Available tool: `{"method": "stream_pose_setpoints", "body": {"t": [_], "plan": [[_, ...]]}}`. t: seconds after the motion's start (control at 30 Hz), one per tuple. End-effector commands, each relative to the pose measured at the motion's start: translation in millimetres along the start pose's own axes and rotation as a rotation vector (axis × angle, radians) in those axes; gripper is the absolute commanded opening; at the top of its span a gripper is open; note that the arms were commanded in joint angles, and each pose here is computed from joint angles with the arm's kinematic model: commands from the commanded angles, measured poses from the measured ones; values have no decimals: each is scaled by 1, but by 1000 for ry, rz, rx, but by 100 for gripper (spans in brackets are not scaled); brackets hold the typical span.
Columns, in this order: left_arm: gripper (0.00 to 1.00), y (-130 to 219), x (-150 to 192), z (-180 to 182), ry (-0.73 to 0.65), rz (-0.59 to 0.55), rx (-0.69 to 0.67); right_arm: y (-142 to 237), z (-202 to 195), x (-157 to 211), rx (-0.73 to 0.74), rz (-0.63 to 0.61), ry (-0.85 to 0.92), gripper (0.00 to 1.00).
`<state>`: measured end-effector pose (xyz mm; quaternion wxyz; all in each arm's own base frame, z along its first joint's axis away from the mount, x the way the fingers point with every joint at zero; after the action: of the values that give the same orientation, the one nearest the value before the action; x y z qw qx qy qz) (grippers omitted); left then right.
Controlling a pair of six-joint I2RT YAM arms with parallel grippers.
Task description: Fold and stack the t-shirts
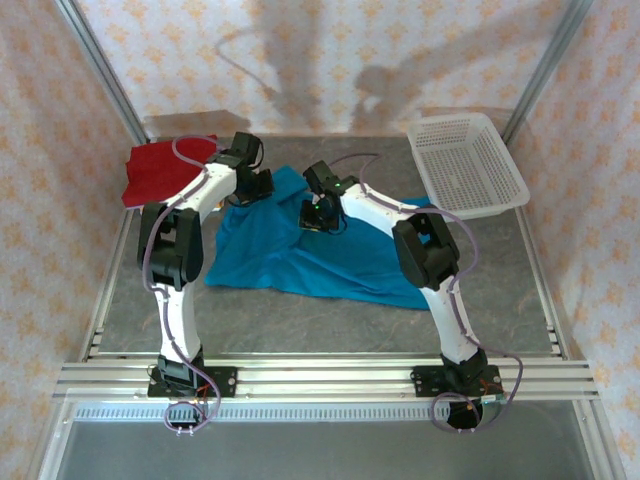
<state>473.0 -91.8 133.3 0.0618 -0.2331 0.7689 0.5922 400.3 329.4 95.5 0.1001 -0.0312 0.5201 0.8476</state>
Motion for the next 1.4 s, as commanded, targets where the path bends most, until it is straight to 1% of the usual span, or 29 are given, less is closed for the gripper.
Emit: {"method": "stream_pose_setpoints", "body": {"t": [0.0, 0.07, 0.13, 0.23, 0.27, 0.33, 0.43, 0.5, 0.6, 0.73, 0.83, 1.07, 1.17, 1.27, 1.37], "plan": [[9, 10, -8, 1, 12, -34, -20, 44, 13, -10, -30, -75, 13, 36], [16, 15, -8, 3, 9, -44, -25, 62, 14, -10, -35, -100, 18, 41], [30, 26, -7, 5, 7, -64, -30, 83, 8, -6, -13, -127, 30, 46], [41, 44, 0, 13, -2, -72, -56, 116, -10, 11, 40, -164, 33, 51], [43, 57, 2, 14, -7, -88, -58, 125, -19, 18, 60, -172, 25, 53], [44, 66, 17, 20, -11, -77, -67, 141, -41, 36, 108, -179, -7, 54], [44, 69, 51, 30, 7, -9, -57, 157, -81, 68, 168, -176, -84, 57], [44, 64, 79, 37, 21, 42, -53, 161, -106, 88, 194, -174, -138, 59], [45, 55, 117, 51, 43, 106, -60, 167, -141, 112, 229, -195, -215, 66], [45, 40, 151, 67, 77, 154, -75, 164, -179, 129, 228, -222, -330, 71], [46, 30, 167, 78, 84, 189, -113, 151, -197, 132, 193, -223, -408, 72], [48, 12, 196, 101, 98, 253, -200, 128, -224, 139, 209, -210, -499, 73], [48, 9, 207, 108, 144, 273, -231, 122, -239, 145, 225, -193, -562, 73], [49, 15, 216, 117, 171, 249, -263, 123, -254, 151, 257, -184, -631, 73], [50, 20, 225, 121, 202, 233, -266, 131, -270, 157, 293, -203, -698, 73]]}}
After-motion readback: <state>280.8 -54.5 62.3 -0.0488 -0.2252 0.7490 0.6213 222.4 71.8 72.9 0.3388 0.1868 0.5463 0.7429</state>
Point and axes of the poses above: each hand's point on the last joint's axis, 136 mm out from that joint toward the fingers, its own y axis back along the fingers, its own z axis along the line the jaws close on, x = y × z, the point moved 5 cm from there along y, back along the fingers, and after that the axes turned 6 degrees about -y, right-handed, at the moved point
